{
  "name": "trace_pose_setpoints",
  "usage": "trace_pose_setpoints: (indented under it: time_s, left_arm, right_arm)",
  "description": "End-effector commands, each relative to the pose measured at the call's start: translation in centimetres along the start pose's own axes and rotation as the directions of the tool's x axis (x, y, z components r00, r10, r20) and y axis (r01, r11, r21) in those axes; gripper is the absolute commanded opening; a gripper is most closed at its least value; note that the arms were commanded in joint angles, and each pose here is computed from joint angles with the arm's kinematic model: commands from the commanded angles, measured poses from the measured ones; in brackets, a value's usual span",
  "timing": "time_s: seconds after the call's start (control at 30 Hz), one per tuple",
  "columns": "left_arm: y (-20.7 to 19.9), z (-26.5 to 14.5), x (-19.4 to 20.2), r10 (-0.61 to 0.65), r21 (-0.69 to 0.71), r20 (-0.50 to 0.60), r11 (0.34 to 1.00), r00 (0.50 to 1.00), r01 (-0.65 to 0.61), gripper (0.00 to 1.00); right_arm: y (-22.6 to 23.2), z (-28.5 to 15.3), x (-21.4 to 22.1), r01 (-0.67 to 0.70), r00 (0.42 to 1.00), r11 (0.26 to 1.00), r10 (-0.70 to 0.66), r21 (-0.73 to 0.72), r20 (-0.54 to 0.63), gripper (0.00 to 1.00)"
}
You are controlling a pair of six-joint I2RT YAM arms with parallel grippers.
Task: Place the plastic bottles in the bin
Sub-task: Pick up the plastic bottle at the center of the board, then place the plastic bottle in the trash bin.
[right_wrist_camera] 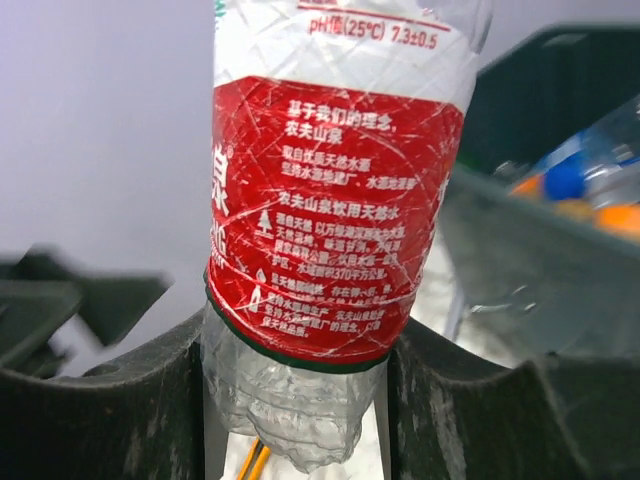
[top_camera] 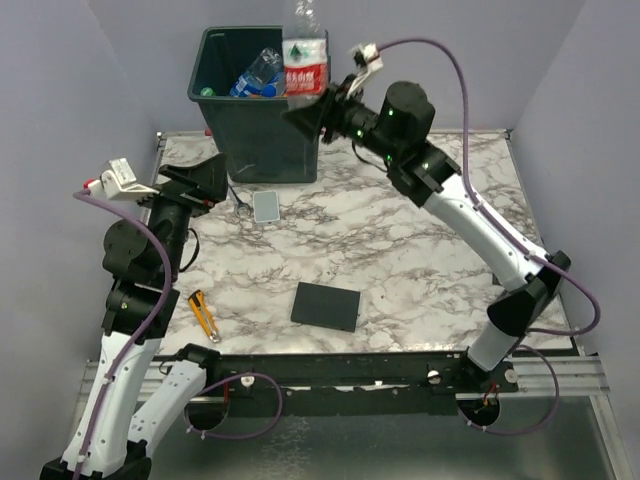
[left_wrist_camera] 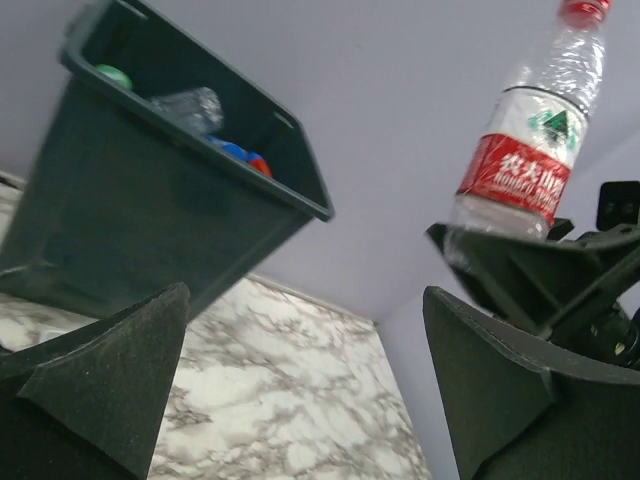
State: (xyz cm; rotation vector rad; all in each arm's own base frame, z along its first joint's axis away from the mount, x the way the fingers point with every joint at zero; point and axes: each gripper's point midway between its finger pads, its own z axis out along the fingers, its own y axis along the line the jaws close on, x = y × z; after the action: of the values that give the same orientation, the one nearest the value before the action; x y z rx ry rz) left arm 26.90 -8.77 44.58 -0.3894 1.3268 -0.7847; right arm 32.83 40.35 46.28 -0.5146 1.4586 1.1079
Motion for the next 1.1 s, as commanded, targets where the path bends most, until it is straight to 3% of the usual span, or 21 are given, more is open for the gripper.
trace_pose_setpoints:
  time_s: [0.0,0.2,0.4,0.5,0.6,0.7,0.87,1.07]
  left_arm:
    - [5.2,-1.0,0.2,0.097,-0.237,0.027,0.968,0.995,-0.088,0.99]
    - [7.6,-1.6,3.9,0.073,-0.266,-0.047,0.96,0.996,-0.083,0.99]
    - [8.9,-1.9,5.5,0.092,-0.29,-0.077,0.951,0.993,-0.11,0.99]
    - [9.2,-2.1,5.4,0.12,-0.302,-0.075,0.943,0.99,-0.137,0.99]
    - [9.3,-2.2,5.3,0.137,-0.31,-0.075,0.938,0.988,-0.154,0.99]
    - [9.4,-2.2,5.5,0.136,-0.313,-0.079,0.937,0.988,-0.154,0.99]
    - [9.4,-2.2,5.9,0.118,-0.307,-0.085,0.942,0.989,-0.138,0.99]
    - [9.5,-2.3,6.4,0.109,-0.305,-0.096,0.943,0.989,-0.134,0.99]
  right_arm:
    - [-7.3,3.0,0.5,-0.109,0.991,0.987,0.118,0.12,-0.067,0.35]
    - [-10.8,7.5,-1.6,-0.264,0.964,0.964,0.265,0.034,-0.021,0.36]
    - [-12.9,10.0,0.1,-0.442,0.897,0.896,0.442,-0.046,0.0,0.4]
    - [-13.5,10.7,1.4,-0.493,0.87,0.868,0.493,-0.053,-0.014,0.49]
    - [-13.6,10.9,0.9,-0.492,0.87,0.868,0.493,-0.068,0.009,0.7]
    - [-13.5,10.9,0.5,-0.495,0.867,0.866,0.497,-0.071,0.018,0.84]
    - [-13.4,10.7,-0.3,-0.51,0.857,0.856,0.514,-0.083,0.03,0.96]
    - [-11.8,9.5,-1.6,-0.498,0.865,0.859,0.502,-0.116,0.006,0.99]
